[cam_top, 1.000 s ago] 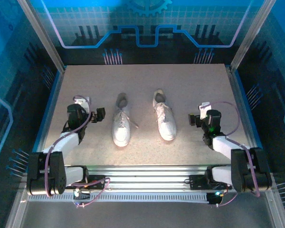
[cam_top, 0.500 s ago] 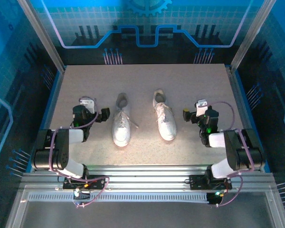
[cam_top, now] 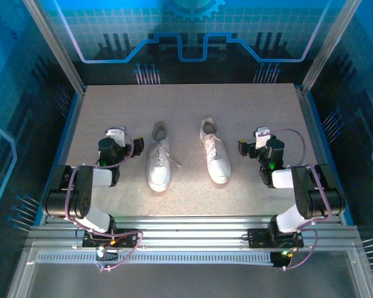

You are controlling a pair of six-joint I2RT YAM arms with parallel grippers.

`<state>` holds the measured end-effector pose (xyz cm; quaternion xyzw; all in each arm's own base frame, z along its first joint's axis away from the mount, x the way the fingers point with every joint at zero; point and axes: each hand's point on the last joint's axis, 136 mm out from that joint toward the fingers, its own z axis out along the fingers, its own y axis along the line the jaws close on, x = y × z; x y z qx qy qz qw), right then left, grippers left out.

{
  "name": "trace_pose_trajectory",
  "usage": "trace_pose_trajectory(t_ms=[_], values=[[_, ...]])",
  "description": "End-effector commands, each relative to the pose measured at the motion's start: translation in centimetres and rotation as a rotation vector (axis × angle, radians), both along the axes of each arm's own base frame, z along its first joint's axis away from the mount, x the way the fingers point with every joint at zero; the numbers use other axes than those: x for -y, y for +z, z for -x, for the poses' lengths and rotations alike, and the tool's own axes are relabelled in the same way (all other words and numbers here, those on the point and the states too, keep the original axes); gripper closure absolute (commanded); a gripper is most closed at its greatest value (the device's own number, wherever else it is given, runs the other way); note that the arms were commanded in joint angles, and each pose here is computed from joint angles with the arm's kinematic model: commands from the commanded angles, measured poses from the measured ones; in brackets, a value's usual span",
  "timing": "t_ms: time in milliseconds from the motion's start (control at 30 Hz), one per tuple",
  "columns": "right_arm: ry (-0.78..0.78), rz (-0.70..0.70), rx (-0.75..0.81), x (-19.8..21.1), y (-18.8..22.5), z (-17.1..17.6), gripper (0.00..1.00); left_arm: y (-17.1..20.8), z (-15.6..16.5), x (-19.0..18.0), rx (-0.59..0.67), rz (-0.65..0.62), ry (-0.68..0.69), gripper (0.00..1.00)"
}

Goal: Tie the shoes

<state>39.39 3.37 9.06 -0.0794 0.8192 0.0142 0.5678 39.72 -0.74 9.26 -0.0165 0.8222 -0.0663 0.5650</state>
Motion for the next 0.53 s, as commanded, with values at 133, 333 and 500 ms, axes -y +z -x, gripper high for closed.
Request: trace_pose_trajectory(t_ms=[133,333,500], values=[[0.015,-0.007,0.023,-0.40,0.76,-0.39,0.00,0.23,-0.11,-0.01,0.021,-0.002,0.009,0.01],[0.004,0.015,0.025,-0.51,0.71,-0.44,0.00,0.23,-0.10,0.00,0.021,-0.002,0.009,0.01],[0.008,-0.013,0.017,-0.21,0.70,-0.53,0.00,0.21,-0.09,0.00,0.020,-0.002,0.009,0.01]])
